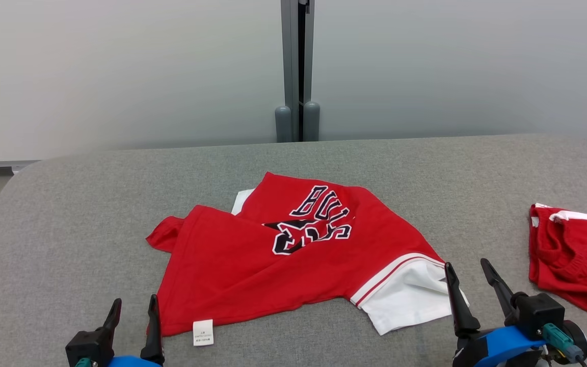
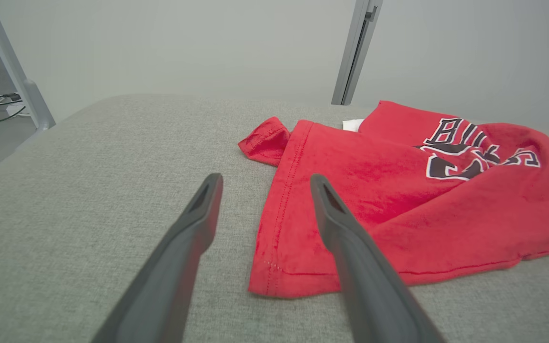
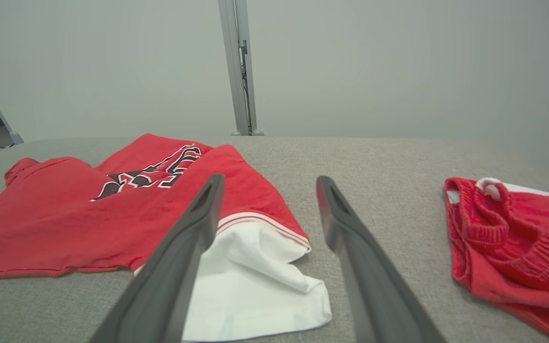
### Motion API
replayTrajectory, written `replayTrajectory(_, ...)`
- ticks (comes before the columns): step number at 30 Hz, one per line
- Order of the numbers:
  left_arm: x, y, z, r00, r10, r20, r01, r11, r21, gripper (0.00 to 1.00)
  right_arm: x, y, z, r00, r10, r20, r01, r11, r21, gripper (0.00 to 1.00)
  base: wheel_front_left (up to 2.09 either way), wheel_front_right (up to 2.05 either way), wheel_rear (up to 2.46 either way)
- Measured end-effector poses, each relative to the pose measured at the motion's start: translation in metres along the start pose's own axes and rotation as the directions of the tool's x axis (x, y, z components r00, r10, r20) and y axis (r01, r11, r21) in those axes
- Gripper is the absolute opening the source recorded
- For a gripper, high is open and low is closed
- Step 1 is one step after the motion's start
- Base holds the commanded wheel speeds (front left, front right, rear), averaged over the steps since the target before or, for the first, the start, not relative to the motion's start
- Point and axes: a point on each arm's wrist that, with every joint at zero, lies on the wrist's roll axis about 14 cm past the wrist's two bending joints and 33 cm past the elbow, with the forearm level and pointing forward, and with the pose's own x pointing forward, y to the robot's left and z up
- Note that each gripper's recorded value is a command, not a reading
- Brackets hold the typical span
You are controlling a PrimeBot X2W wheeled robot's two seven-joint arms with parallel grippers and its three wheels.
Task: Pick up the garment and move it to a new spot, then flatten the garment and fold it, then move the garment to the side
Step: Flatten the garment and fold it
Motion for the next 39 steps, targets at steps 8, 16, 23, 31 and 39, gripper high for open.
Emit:
replayTrajectory(8,-0.003,-0.002,-0.004,1.000,-0.001,-0.008,0.001,1.000,-0.001,1.00,-0.001,0.000,-0.001,1.000,0.000,-0.005,0.000,1.000,0.000,1.00,0.00,0.00,0.00)
replayTrajectory(16,-0.001,-0.006,-0.012,0.999,-0.010,-0.035,0.009,1.000,-0.013,1.00,-0.001,0.003,-0.006,1.000,0.010,-0.019,-0.010,1.000,0.000,1.00,0.00,0.00,0.00)
replayTrajectory(23,0.002,-0.015,-0.034,0.994,-0.032,-0.107,0.025,0.998,-0.065,1.00,-0.001,0.002,-0.018,0.999,0.006,-0.054,-0.006,1.000,0.004,1.00,0.00,0.00,0.00)
replayTrajectory(31,0.009,-0.014,-0.050,0.985,-0.045,-0.169,0.028,0.994,-0.101,1.00,-0.001,-0.004,-0.028,0.996,-0.012,-0.084,0.012,1.000,0.005,1.00,0.00,0.00,0.00)
replayTrajectory(39,0.017,-0.007,-0.059,0.976,-0.045,-0.212,0.021,0.993,-0.114,1.00,0.002,-0.006,-0.033,0.995,-0.017,-0.100,0.017,1.000,0.008,1.00,0.00,0.00,0.00)
